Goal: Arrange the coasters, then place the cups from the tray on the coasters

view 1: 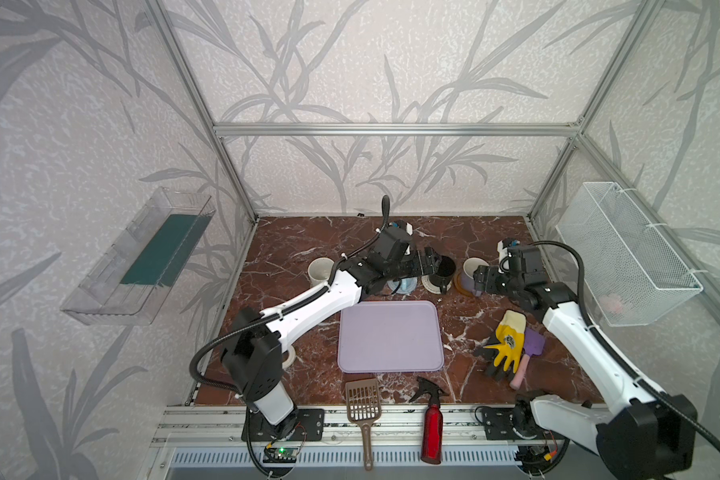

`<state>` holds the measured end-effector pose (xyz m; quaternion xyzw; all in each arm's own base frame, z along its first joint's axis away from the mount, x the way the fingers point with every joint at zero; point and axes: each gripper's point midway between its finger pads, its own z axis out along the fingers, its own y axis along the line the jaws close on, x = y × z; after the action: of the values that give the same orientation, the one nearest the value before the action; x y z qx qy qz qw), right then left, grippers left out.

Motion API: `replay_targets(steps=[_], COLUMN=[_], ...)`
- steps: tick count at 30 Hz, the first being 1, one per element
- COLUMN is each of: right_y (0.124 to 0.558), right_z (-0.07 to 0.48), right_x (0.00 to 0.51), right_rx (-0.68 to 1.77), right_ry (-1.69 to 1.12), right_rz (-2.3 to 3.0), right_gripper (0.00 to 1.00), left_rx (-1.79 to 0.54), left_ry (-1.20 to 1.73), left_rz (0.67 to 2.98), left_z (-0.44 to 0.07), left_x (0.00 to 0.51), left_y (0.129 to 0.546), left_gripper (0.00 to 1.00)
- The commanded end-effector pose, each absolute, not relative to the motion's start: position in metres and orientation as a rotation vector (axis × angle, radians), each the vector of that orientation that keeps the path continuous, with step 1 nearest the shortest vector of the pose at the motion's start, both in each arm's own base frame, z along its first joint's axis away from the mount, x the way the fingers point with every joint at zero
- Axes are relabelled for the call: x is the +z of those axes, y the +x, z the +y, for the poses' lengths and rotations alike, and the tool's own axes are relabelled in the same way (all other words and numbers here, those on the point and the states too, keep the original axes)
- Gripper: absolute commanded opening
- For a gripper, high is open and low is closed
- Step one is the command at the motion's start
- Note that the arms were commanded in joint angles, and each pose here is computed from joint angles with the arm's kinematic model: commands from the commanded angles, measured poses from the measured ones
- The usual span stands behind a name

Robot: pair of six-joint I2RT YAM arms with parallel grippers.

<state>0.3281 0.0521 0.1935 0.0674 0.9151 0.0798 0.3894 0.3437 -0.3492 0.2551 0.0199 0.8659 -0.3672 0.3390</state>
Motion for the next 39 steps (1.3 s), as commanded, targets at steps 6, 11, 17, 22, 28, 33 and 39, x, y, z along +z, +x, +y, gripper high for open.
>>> replay_targets(steps=[6, 11, 17, 22, 28, 33, 39], right_y=[0.293, 0.280, 0.278, 0.281, 0.293, 0.303, 0.310], right_z=[0.051, 0.050, 0.036, 0.021, 0.020, 0.016, 0.013], right_x=[0.171, 0.163, 0.146, 0.137, 0.136, 0.122, 0.118], right_rx=[0.245, 0.258, 0.166, 0.056, -0.013, -0.050, -0.055], right_ry=[0.158, 0.135, 0.119, 0.133, 0.039, 0.040, 0.082], right_rz=[2.315, 2.257, 2.162, 2.109, 2.084, 2.002, 1.967], right_gripper=[0.88, 0.87, 0.84, 0.85, 0.87, 0.87, 0.88], left_rx=[-0.469, -0.235, 0.006, 0.173, 0.320, 0.404, 0.476], left_ry=[0.059, 0.077, -0.013, -0.003, -0.014, -0.087, -0.148], left_rz=[2.130, 2.113, 2.083, 1.999, 1.902, 1.820, 1.842], left_z=[-0.235, -0.170, -0.096, -0.060, -0.035, -0.016, 0.010], left_x=[0.250, 0.233, 0.200, 0.186, 0.172, 0.175, 0.146], left_y=[0.321, 0.305, 0.296, 0.293, 0.294, 0.298, 0.300], left_gripper=[0.99, 0.99, 0.99, 0.97, 0.99, 0.99, 0.99])
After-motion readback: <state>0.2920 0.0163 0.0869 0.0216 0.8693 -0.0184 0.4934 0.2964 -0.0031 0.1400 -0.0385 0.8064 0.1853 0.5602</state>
